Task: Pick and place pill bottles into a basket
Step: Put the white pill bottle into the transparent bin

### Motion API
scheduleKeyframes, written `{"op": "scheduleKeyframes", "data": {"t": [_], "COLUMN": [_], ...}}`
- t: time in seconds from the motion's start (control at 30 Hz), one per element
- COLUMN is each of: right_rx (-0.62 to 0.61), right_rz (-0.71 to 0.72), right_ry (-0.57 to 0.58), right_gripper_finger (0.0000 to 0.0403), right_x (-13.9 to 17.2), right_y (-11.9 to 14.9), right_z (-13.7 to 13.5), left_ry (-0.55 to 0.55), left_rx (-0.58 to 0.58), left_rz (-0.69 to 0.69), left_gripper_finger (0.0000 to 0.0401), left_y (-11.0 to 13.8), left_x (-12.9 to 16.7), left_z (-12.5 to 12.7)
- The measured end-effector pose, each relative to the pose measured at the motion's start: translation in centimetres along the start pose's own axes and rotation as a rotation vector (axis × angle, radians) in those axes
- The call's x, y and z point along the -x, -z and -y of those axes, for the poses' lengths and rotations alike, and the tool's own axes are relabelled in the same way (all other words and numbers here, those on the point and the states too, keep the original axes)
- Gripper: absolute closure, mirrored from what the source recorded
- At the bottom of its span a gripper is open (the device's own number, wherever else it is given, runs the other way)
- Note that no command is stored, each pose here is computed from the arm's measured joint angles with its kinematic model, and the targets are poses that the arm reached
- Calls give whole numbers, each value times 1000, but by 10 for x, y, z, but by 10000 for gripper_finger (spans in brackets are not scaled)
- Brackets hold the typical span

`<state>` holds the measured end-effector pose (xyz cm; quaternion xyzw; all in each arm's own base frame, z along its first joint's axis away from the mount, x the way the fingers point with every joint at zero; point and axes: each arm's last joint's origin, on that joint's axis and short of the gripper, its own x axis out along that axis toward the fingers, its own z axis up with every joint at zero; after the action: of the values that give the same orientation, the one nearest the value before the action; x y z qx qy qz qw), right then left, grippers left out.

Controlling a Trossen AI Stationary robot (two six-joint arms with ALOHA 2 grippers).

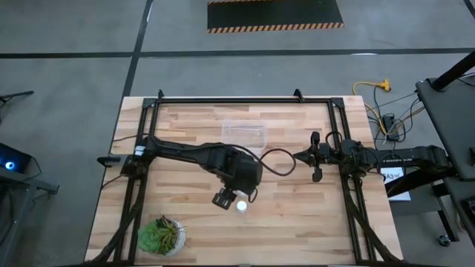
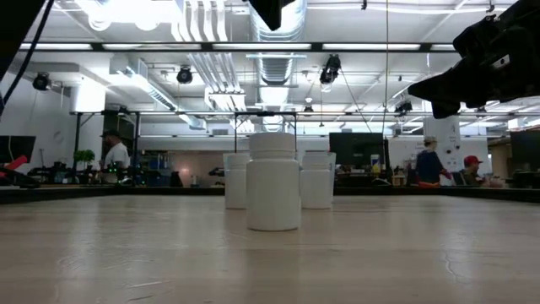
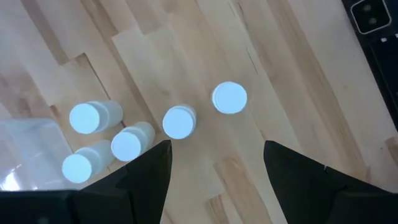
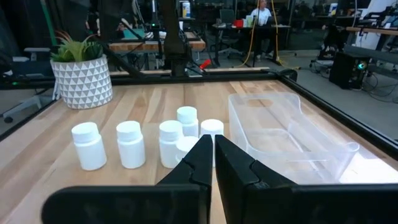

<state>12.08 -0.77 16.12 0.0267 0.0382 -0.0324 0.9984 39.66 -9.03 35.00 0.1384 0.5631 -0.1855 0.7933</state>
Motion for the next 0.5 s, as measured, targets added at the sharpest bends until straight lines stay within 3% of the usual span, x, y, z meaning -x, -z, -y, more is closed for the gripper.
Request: {"op": "scheduleKeyframes", "data": {"t": [0.5], "right_rx": [16], "right_rz": [-28], "right_ry": [1], "right_gripper_finger": [394], "right_x": [0], "right_y": [3], "right_z": [0], "left_ry": [19], "left_rx": [-13], "left_rz": [-21], "left_gripper_finger": [163], "left_y": [-15], "left_x": [-41], "left_z": [7]}}
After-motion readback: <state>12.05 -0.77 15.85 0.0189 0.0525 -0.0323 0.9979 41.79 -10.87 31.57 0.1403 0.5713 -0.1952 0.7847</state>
